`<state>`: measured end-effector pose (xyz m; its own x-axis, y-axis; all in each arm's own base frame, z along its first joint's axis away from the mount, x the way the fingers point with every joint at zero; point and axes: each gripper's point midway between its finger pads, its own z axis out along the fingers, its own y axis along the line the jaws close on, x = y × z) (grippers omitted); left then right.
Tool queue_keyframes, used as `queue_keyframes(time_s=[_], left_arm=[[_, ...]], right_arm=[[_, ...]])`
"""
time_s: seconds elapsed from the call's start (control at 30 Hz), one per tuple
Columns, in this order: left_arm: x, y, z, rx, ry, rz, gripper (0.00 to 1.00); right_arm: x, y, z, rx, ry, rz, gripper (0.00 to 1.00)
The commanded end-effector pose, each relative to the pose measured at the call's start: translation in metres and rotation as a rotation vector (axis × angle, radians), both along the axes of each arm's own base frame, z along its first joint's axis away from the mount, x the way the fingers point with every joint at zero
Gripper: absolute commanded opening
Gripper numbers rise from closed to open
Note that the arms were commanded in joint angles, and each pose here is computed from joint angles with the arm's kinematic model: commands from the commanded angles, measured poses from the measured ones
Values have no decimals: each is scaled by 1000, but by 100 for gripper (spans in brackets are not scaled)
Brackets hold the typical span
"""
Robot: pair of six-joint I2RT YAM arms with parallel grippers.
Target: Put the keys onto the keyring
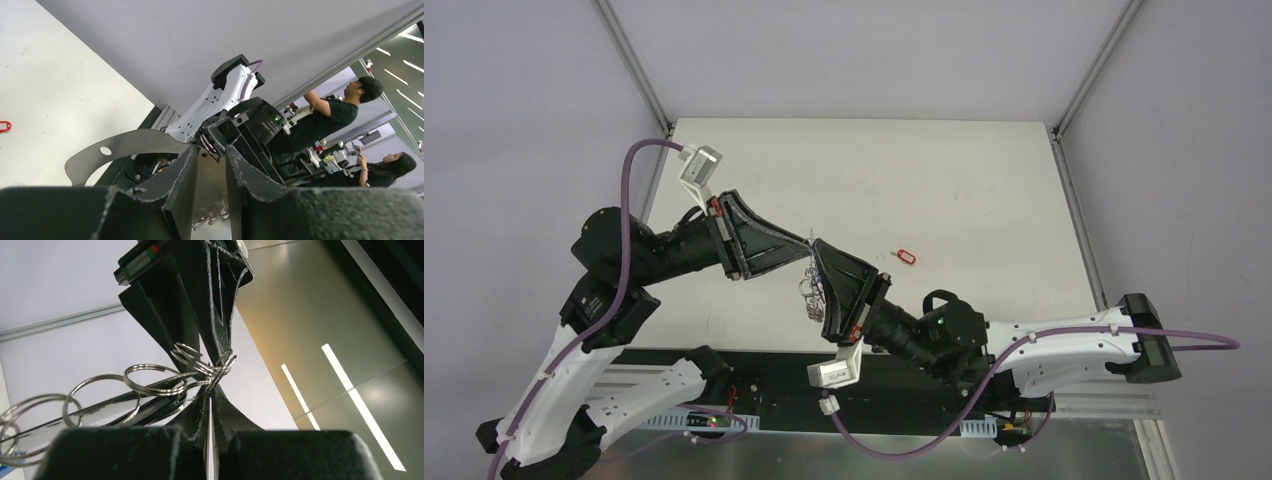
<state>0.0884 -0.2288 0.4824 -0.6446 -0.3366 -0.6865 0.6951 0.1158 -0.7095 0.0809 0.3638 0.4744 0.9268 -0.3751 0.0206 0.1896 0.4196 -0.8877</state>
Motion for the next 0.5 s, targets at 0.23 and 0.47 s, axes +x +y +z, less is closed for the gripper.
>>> queue_keyframes(time_s=[0.23,0.47], left_arm=[[-15,8,17,-28,-48,-28,5],[-14,5,15,-18,-54,-37,0]], right_arm=[[-3,-24,47,-2,-276,-190,0],[-4,-20,41,-17,-277,-179,0]])
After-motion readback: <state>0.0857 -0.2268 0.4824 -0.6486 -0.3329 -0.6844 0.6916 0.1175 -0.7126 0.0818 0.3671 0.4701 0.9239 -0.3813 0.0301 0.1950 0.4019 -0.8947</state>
